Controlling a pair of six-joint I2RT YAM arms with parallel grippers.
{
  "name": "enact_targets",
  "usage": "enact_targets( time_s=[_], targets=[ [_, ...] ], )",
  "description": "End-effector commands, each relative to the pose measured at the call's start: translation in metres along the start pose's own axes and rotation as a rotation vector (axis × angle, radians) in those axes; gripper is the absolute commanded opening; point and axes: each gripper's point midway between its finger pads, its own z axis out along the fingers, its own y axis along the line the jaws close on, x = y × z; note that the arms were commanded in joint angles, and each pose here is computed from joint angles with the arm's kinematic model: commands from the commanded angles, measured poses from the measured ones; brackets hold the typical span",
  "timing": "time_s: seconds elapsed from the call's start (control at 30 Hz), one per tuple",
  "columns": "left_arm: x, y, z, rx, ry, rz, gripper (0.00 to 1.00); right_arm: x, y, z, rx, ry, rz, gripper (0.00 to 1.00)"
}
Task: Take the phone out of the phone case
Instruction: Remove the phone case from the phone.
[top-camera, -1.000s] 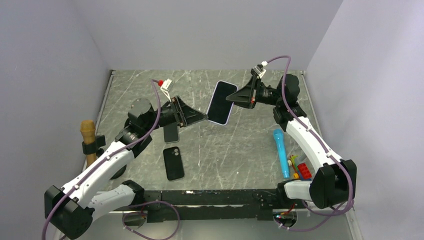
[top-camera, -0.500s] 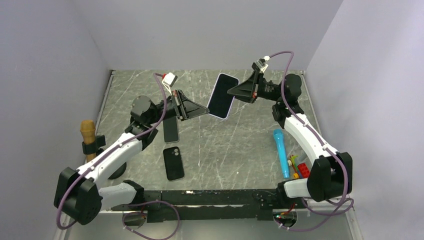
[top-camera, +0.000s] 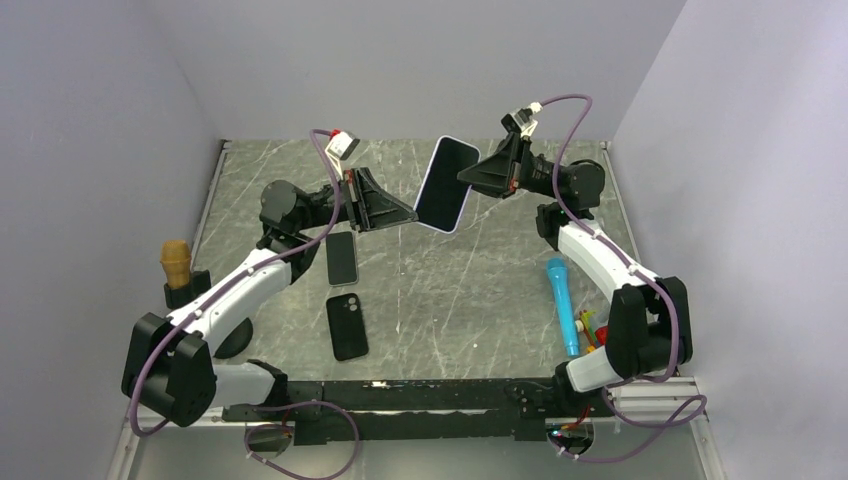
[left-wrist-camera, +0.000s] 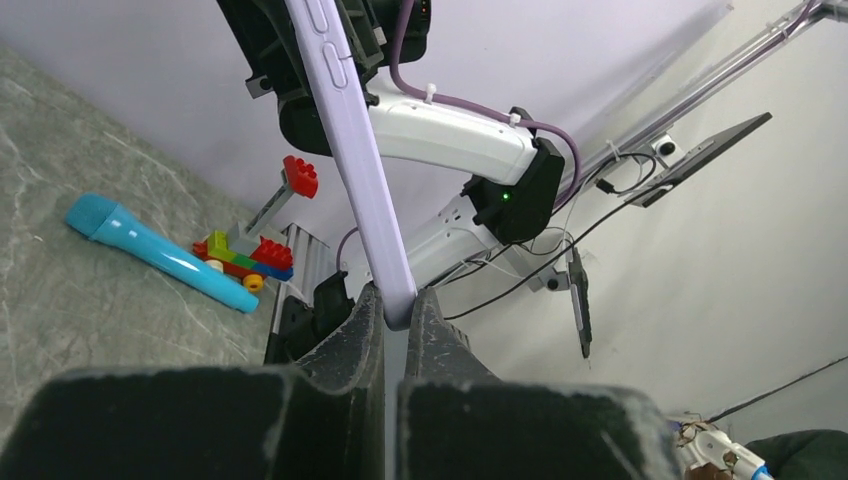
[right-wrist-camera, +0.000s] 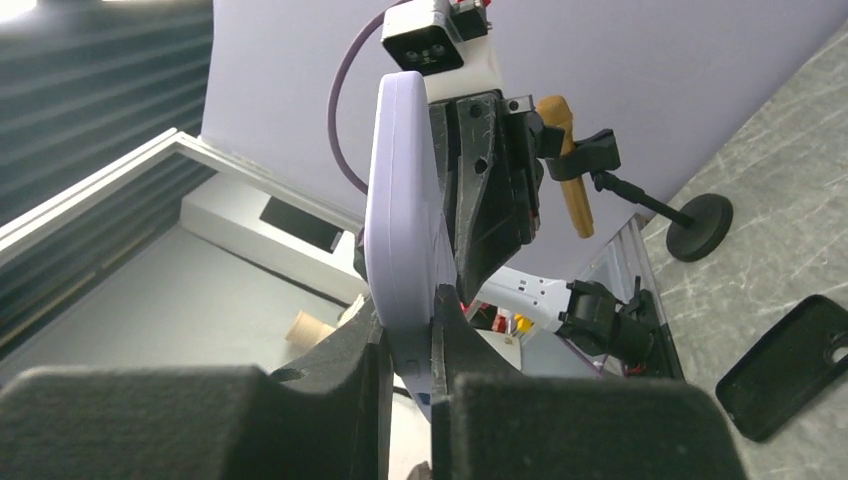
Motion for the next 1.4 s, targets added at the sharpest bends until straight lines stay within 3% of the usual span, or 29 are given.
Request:
enact_targets(
  time_s=[0.0, 0.33, 0.87, 1.37],
  targets=[
    [0.012, 0.036, -0.006, -0.057, 0.039, 0.030, 0.00, 0.008, 0.089, 0.013, -0.187, 0.027, 0.228, 0.00],
    [0.011, 0.006, -0.005, 0.080, 0.066, 0.139, 0.00, 0.012, 0.074, 0.020, -0.176, 0.050, 0.309, 0.00],
    [0.013, 0.009, -0.009, -0.005, 0.097, 0.218, 0.00, 0.019, 0.046, 0.035, -0.174, 0.080, 0.391, 0.00],
    [0.014, 0.032, -0.018, -0.194, 0.132, 0.282, 0.00, 0.023, 0.041, 0.044, -0.173, 0.091, 0.431, 0.00]
  ],
)
